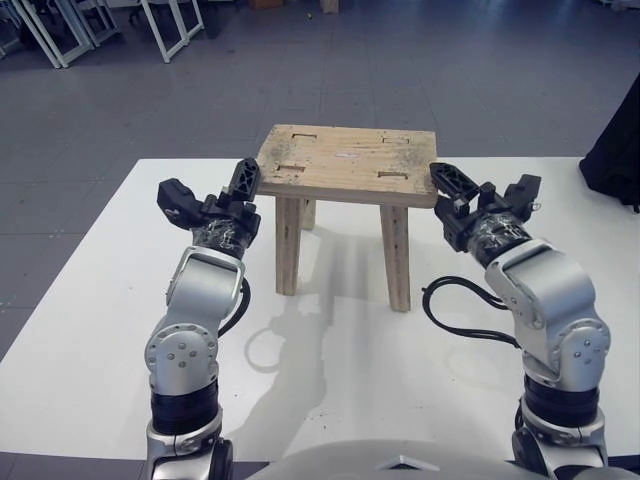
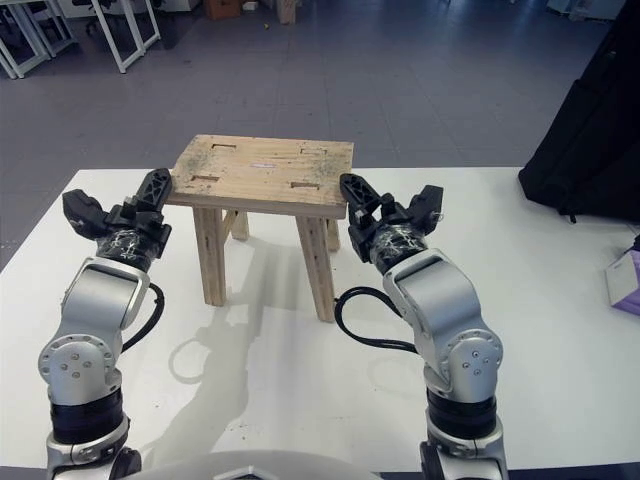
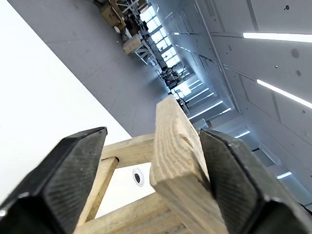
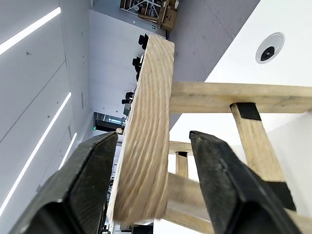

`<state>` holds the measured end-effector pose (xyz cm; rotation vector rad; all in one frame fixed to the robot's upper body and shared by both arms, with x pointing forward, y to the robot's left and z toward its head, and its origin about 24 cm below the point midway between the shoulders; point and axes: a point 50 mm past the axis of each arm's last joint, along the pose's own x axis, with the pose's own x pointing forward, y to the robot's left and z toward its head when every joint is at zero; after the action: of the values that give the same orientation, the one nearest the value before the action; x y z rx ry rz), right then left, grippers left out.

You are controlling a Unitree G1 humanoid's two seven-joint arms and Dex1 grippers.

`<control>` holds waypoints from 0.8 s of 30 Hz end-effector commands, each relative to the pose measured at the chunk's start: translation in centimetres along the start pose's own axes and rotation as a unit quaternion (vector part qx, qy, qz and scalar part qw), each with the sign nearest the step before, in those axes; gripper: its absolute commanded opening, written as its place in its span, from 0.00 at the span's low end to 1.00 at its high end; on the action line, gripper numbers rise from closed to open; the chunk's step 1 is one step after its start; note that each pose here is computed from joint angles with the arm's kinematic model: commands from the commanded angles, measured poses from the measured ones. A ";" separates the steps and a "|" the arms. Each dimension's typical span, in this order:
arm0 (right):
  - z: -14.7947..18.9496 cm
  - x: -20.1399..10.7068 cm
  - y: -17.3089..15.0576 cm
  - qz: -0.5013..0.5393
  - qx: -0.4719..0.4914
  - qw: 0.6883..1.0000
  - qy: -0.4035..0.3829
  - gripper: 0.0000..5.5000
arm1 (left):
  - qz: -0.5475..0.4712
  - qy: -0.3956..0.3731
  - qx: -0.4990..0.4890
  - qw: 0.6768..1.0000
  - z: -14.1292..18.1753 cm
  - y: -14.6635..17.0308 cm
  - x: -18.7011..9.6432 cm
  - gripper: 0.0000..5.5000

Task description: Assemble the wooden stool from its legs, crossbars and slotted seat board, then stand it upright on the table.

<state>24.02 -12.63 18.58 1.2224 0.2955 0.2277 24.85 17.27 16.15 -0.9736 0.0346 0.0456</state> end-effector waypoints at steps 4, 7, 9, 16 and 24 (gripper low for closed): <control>1.2 0.2 -2.2 -0.001 -0.118 0.992 -0.044 0.70 | -0.016 -0.013 0.059 0.998 0.1 0.1 -0.9 0.67; 1.7 0.2 -2.7 0.031 -0.217 0.973 -0.066 0.70 | -0.053 0.000 0.112 0.992 -0.5 -0.6 -1.1 0.67; 2.3 0.3 -2.2 0.054 -0.251 0.963 -0.081 0.70 | -0.069 0.010 0.129 0.989 -0.8 -0.8 -1.1 0.67; 1.6 -0.7 2.3 0.222 -0.395 0.890 -0.045 0.70 | -0.135 0.008 0.224 0.965 -0.7 -1.5 -1.5 0.67; 0.7 -0.8 3.7 0.290 -0.503 0.814 -0.026 0.70 | -0.225 0.073 0.337 0.911 -4.2 -2.6 -2.8 0.67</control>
<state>23.73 -12.72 22.20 0.2786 -0.2558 0.7325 22.53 12.77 16.43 -0.3110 -0.0574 -0.3998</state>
